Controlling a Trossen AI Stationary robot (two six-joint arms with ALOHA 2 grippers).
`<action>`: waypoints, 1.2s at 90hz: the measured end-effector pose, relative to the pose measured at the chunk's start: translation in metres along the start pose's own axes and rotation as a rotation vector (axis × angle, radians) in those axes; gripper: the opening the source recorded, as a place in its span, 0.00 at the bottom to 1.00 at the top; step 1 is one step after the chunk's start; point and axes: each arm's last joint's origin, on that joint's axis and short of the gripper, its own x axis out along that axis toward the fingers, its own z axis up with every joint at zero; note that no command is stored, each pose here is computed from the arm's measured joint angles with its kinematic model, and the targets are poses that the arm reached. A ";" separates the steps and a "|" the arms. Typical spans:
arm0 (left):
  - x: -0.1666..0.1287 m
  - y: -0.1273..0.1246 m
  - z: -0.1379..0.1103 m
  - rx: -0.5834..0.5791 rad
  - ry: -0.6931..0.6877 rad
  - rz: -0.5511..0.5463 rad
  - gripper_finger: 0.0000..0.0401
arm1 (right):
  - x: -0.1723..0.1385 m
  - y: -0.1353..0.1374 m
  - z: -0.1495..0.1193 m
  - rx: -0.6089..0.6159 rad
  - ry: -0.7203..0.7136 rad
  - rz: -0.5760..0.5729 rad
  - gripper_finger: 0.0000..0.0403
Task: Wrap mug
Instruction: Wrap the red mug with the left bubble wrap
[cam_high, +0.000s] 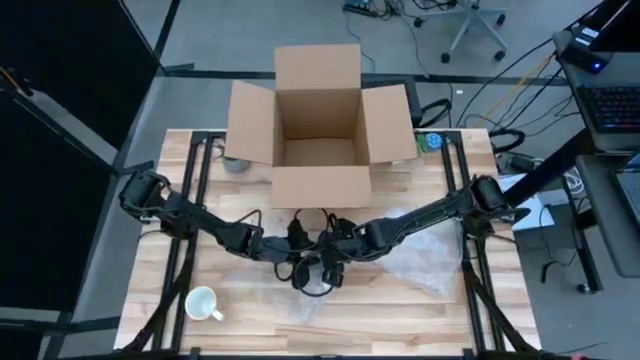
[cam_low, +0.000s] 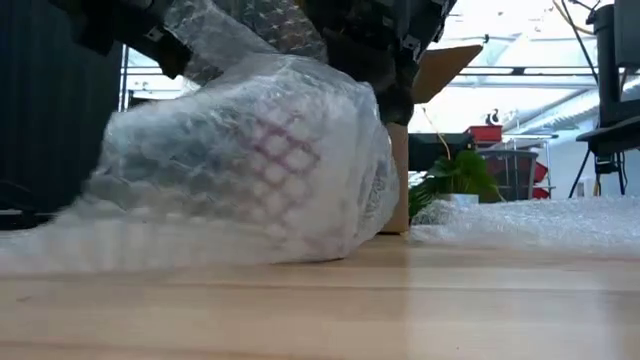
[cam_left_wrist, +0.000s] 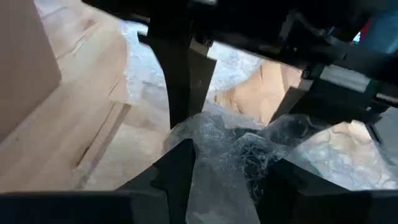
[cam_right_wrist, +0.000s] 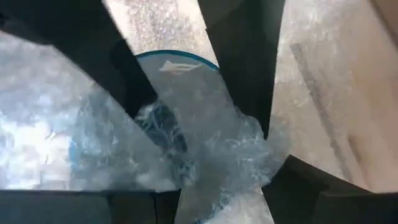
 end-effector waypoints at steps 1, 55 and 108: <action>0.000 0.000 0.000 0.000 0.000 -0.001 0.32 | 0.002 -0.001 0.000 0.007 0.009 0.000 0.44; 0.000 0.001 -0.004 0.030 0.036 -0.002 0.32 | -0.030 -0.008 0.009 0.050 0.023 0.125 0.44; 0.000 0.001 -0.005 0.032 0.036 -0.001 0.32 | -0.060 0.022 0.005 -0.124 -0.151 0.132 0.44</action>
